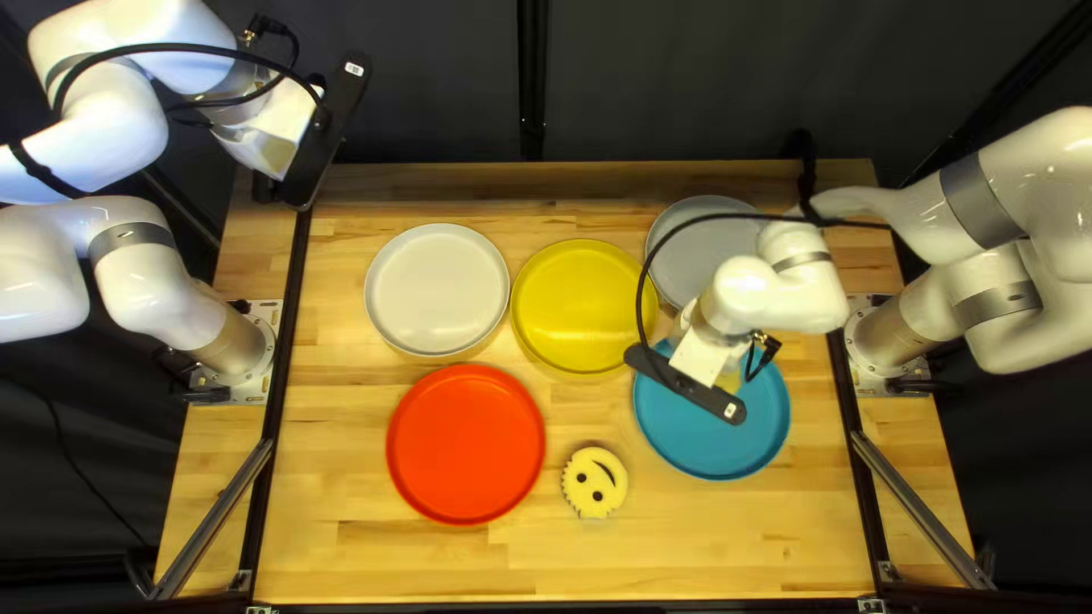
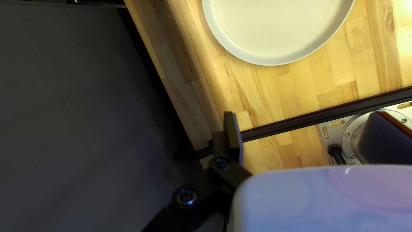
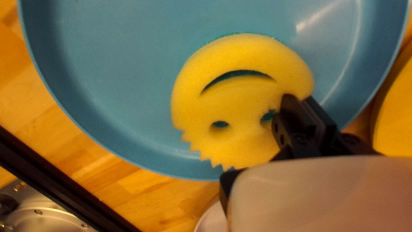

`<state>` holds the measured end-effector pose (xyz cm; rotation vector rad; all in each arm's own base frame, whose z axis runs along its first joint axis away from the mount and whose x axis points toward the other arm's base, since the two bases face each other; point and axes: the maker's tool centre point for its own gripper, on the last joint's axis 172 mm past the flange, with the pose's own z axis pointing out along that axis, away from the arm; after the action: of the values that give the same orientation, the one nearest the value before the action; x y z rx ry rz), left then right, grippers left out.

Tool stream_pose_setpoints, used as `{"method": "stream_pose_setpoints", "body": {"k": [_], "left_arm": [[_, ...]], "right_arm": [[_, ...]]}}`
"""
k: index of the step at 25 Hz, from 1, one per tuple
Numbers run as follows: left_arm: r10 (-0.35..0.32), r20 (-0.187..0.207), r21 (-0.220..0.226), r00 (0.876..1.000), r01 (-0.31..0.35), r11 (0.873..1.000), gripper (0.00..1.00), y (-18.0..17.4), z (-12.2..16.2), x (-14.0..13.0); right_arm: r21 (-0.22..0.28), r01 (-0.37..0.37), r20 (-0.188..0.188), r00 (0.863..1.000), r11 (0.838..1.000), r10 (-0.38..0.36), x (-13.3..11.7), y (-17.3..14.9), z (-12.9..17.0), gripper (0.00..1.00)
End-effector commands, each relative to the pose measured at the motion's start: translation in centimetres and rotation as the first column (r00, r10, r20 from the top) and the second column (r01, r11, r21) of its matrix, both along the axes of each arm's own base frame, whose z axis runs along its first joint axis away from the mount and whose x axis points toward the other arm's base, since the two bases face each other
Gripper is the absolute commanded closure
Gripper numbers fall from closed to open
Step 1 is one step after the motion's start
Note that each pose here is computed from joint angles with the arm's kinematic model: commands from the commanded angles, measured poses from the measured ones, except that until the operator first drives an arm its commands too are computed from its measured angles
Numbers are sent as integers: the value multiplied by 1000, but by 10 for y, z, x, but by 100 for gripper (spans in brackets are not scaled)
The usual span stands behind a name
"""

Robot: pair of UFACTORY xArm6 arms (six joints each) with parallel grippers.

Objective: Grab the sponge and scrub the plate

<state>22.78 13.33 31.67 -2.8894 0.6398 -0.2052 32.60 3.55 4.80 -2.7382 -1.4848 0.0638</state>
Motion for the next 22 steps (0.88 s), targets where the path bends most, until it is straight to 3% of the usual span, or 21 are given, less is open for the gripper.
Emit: {"method": "stream_pose_setpoints", "body": {"k": [1, 6, 10, 22], "left_arm": [[0, 0, 0, 1000, 0, 1000, 0, 0, 0, 0], [0, 0, 0, 1000, 0, 1000, 0, 0, 0, 0], [0, 0, 0, 1000, 0, 1000, 0, 0, 0, 0], [0, 0, 0, 1000, 0, 1000, 0, 0, 0, 0]], "right_arm": [[-9, -13, 6, 1000, 1000, 13, 8, 30, 2, 100], [-41, -74, 23, 997, 996, 75, 31, 82, -3, 100], [-58, -109, 29, 993, 992, 110, 37, 94, -3, 100], [-23, -61, 15, 998, 998, 61, 24, 7, -6, 100]]}}
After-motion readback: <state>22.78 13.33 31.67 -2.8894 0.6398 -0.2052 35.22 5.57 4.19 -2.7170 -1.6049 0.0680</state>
